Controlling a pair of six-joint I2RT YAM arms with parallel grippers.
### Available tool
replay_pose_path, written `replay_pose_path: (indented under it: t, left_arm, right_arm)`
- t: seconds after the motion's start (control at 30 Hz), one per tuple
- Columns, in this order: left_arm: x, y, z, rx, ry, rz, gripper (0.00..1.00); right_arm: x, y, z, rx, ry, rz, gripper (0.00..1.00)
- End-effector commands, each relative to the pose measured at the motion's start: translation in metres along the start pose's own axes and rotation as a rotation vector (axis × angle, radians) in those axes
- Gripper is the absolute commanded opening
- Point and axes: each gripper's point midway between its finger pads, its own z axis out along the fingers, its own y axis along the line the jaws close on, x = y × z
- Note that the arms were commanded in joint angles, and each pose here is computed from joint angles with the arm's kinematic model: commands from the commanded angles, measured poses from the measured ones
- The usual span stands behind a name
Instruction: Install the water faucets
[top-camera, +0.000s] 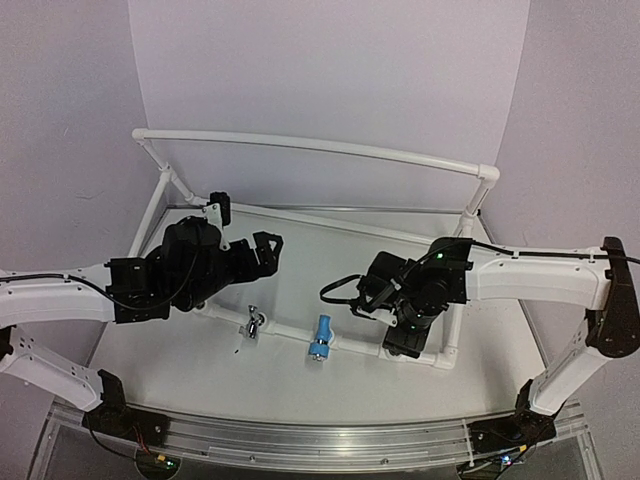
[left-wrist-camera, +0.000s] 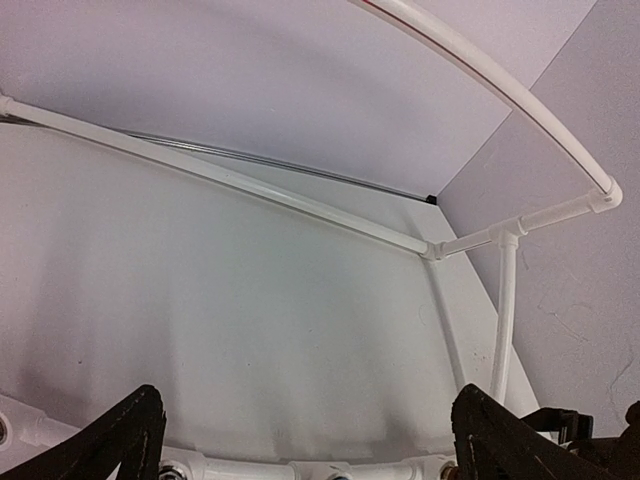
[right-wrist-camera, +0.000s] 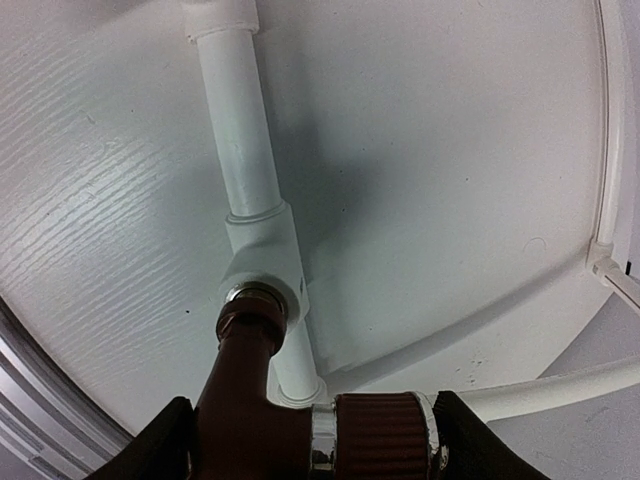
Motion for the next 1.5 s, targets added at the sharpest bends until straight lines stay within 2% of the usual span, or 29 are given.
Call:
replay_pose_path:
  t: [0.0,0.13,0.2,0.27,0.37,0.53,0.63,0.8,0.9,1.27,1.47]
  left_arm:
    - [-0.017,-0.002,-0.004,0.016,-0.063,-0.028,1.00]
    - [-0.003,-0.013,-0.001,0.074,0.002,0.075,1.00]
    - [0.012,-0.028,0.000,0.162,0.085,0.192,1.00]
    - [0.040,-0.035,-0.001,0.229,0.238,0.324,1.00]
    - [0.064,-0.037,-0.010,0.287,0.375,0.439,1.00]
    - [0.086,-0.024,-0.033,0.336,0.498,0.536,1.00]
    - [0.095,-0.017,-0.033,0.330,0.513,0.552,1.00]
    - [0.124,0.003,-0.010,0.236,0.603,0.618,1.00]
    - [0.137,0.006,-0.002,0.235,0.628,0.641,1.00]
    - [0.136,0.000,0.019,0.261,0.600,0.644,1.00]
    - [0.131,-0.006,0.034,0.237,0.573,0.640,1.00]
  right_arm:
    - [-0.016,-0.002,-0.008,0.001,-0.043,0.080,0.07]
    - [-0.011,-0.005,-0.005,0.028,-0.028,0.073,0.07]
    - [-0.007,-0.008,-0.003,0.055,-0.021,0.055,0.07]
    - [-0.006,-0.012,-0.004,0.077,-0.024,0.047,0.06]
    - [-0.002,-0.012,-0.004,0.078,-0.022,0.038,0.04]
    - [0.010,-0.014,-0.001,0.107,-0.002,0.007,0.03]
    - [0.017,-0.018,0.001,0.139,0.014,-0.008,0.03]
    - [0.021,-0.031,0.002,0.181,0.023,0.004,0.02]
    - [0.022,-0.041,0.004,0.187,0.030,0.024,0.00]
    - [0.050,-0.103,0.028,0.244,0.144,0.112,0.00]
    - [0.058,-0.145,0.047,0.261,0.164,0.133,0.00]
